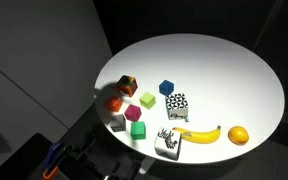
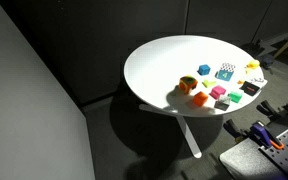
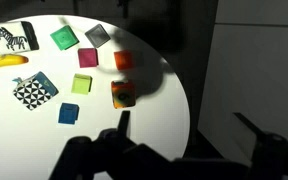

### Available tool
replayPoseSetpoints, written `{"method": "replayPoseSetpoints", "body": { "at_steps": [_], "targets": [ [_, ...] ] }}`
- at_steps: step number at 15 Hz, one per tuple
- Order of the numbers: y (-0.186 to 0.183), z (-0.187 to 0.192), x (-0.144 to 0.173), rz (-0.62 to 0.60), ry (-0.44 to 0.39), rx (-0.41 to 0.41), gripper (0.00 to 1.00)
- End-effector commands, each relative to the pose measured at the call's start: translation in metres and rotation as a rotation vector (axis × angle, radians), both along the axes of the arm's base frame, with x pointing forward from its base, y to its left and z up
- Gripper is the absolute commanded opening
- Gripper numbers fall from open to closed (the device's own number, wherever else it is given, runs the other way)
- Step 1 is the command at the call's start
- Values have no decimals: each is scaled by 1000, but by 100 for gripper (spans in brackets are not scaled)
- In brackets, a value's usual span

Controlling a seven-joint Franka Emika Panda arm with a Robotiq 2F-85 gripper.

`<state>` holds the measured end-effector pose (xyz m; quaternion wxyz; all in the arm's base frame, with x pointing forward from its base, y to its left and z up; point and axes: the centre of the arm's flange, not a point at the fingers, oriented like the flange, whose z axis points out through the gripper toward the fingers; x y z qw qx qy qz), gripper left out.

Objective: Put the orange dice on top of the blue dice

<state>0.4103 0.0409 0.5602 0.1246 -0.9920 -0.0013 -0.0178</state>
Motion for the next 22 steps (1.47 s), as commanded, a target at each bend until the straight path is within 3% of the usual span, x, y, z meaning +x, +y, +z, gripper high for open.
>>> {"method": "replayPoseSetpoints", "body": {
  "at_steps": [1,6,12,22],
  "targets": [
    [0,0,0,0,-1,0,100],
    [1,-1,2,1,-1,-5,100],
    [23,-16,24,-8,1,-68,100],
    [55,-93,82,54,-74,-182,100]
  ]
}}
